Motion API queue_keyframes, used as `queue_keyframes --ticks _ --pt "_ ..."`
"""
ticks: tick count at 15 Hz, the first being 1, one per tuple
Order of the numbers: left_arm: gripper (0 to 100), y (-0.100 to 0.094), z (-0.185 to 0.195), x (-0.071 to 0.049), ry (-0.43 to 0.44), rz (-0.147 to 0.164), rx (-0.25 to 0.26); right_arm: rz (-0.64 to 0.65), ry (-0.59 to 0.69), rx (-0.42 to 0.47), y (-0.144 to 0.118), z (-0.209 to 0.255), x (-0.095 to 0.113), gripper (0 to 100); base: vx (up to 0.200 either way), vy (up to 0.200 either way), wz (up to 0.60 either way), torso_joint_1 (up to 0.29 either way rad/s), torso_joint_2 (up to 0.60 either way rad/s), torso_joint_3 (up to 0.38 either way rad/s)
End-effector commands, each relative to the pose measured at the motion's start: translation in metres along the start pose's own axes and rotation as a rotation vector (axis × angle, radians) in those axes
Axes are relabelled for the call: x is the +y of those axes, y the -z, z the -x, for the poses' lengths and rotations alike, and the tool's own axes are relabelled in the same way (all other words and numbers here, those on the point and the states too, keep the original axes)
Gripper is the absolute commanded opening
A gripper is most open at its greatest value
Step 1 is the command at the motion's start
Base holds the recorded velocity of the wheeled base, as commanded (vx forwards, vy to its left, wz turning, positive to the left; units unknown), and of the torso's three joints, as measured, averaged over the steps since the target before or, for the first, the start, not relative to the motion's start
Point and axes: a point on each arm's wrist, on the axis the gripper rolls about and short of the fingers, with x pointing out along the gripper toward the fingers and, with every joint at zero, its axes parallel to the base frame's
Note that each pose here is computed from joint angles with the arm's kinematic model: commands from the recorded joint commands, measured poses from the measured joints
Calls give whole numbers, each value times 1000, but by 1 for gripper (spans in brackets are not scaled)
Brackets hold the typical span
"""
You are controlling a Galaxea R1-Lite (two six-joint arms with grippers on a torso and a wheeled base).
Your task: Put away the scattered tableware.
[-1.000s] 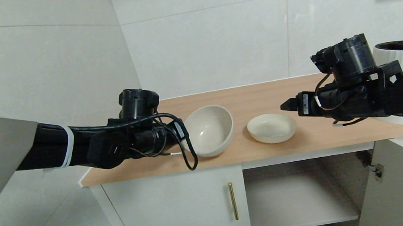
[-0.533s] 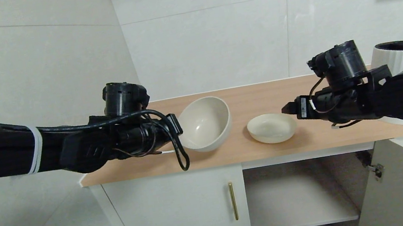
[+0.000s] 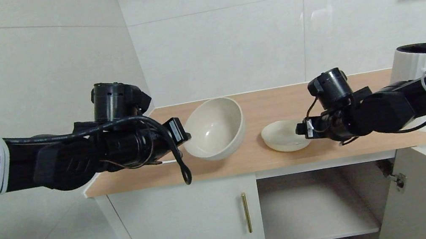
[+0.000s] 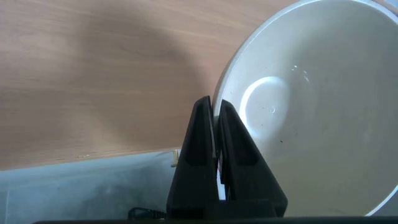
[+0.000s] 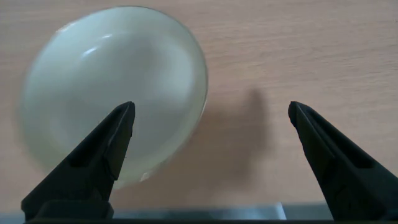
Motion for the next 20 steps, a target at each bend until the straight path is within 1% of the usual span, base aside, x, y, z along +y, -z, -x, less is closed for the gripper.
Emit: queue_keyframes --ticks 1,6,7,10,14,16,17,18,19,20 --pt "0 -2 4 -2 6 -1 -8 6 9 21 7 -13 3 100 0 0 0 0 0 0" --pt "0 -3 8 -3 12 -1 -15 -4 8 26 8 -17 5 100 0 0 0 0 0 0" --pt "0 -3 8 -3 12 -2 -15 -17 3 15 6 -17 5 0 0 0 0 0 0 0" --pt "0 -5 12 -5 18 -2 -24 -41 -4 2 3 -14 5 0 0 0 0 0 0 0" --pt "0 -4 13 -5 15 1 -28 -64 -21 -26 -7 3 2 0 0 0 0 0 0 0" --pt "0 -5 15 -1 -34 11 -54 -72 -28 -37 -9 16 -3 0 0 0 0 0 0 0" --pt "0 -2 20 1 -50 13 -56 -74 -35 -47 -11 24 -5 0 0 0 0 0 0 0" --pt "0 11 36 6 -48 5 -19 -78 -52 -63 -15 43 -10 0 0 0 0 0 0 0" --pt "0 14 46 5 -25 -4 -10 -71 -72 -57 -12 57 -16 0 0 0 0 0 0 0" --pt "0 19 62 5 16 -13 3 -68 -135 -42 -7 80 -27 0 0 0 0 0 0 0"
